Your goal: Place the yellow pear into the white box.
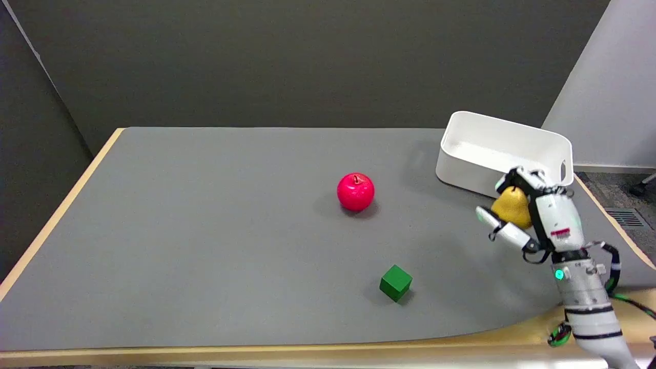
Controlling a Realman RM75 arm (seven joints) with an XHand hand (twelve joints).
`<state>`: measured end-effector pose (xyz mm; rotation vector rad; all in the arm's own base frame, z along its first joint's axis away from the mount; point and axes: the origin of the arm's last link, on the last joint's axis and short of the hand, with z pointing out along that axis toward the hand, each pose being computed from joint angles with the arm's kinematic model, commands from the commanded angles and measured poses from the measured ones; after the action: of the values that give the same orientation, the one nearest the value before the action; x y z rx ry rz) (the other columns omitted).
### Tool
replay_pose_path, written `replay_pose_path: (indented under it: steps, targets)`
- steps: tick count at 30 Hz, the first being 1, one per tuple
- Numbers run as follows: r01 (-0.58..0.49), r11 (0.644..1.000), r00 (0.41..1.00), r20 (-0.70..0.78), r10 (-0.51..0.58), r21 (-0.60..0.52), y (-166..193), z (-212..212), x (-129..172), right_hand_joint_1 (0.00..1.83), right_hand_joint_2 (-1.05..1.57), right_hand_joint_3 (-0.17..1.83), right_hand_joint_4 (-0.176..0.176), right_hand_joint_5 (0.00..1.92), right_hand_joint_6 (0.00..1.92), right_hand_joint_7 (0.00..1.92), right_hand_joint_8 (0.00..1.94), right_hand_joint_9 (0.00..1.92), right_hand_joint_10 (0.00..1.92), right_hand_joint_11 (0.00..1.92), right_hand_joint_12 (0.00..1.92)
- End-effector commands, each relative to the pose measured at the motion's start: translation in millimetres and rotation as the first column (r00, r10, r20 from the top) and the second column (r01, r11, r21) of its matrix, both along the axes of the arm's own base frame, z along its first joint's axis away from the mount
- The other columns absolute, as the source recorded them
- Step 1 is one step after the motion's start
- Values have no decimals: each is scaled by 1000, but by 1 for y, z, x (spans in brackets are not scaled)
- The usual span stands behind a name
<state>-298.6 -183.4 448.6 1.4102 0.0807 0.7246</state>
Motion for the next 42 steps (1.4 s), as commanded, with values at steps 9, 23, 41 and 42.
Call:
replay_pose_path:
  steps: [9,23,41,42]
  targets:
    - [-162,986,971,-173,166,40,-113,19,110,1143,1137,432,-176,572,1642,628,1692,875,1921,317,1921]
    - [106,986,992,-60,-114,-128,-193,92,98,1143,1138,428,-176,572,1642,628,1689,878,1921,338,1921]
    - [277,935,960,20,-279,-219,-190,125,75,1143,1140,423,-176,572,1640,628,1687,877,1921,324,1921]
    - [278,935,959,20,-281,-219,-189,125,74,1143,1140,423,-176,572,1640,628,1687,877,1921,324,1921]
